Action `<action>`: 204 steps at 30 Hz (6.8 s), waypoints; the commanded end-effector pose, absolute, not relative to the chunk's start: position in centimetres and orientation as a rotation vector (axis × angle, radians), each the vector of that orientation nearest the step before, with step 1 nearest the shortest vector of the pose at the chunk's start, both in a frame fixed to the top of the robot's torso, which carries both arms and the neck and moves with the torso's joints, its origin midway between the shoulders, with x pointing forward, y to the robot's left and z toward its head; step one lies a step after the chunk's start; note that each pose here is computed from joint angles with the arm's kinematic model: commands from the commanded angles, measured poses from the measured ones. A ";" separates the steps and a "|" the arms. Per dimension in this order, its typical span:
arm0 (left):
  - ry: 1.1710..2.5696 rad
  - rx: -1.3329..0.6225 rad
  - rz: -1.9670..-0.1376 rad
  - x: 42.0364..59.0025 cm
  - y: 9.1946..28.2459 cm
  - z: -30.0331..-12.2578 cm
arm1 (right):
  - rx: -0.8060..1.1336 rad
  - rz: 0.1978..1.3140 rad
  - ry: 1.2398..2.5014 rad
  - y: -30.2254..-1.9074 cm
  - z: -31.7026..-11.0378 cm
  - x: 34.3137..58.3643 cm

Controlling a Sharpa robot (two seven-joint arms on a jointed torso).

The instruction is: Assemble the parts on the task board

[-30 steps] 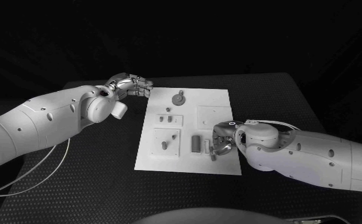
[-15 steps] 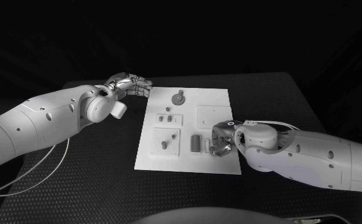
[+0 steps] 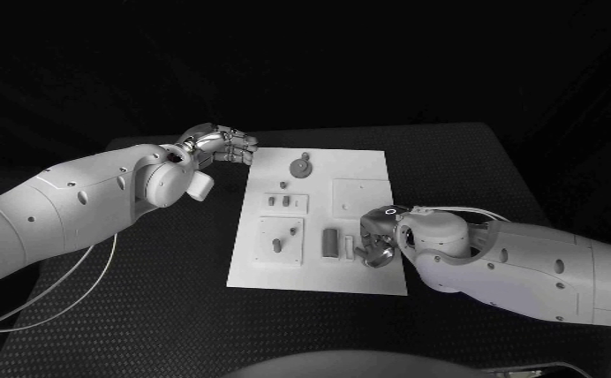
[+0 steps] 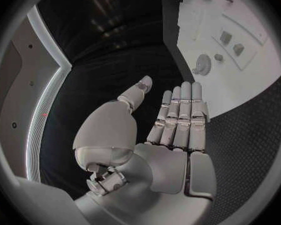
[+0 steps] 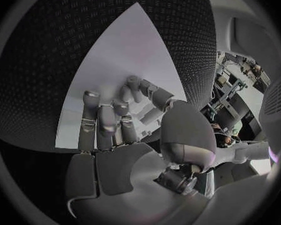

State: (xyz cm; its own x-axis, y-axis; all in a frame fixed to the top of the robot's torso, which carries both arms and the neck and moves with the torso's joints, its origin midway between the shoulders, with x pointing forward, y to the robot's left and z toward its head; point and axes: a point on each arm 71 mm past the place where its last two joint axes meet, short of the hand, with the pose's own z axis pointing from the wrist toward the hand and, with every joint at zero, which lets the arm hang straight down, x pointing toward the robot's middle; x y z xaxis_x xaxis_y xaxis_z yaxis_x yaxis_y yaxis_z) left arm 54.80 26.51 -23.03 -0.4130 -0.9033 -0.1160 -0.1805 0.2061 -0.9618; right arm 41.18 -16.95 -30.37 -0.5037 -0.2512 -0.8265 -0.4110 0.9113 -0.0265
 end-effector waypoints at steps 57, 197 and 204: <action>1.767 -1.017 -1.275 54.8 26.2 -23.0 | 0.155 0.400 2.290 -20.3 -32.5 40.8; 1.787 -1.019 -1.276 54.6 26.3 -23.1 | 0.191 0.485 2.324 -18.6 -32.3 41.4; 1.787 -1.019 -1.275 54.6 26.3 -23.1 | 0.198 0.478 2.330 -18.8 -32.4 41.5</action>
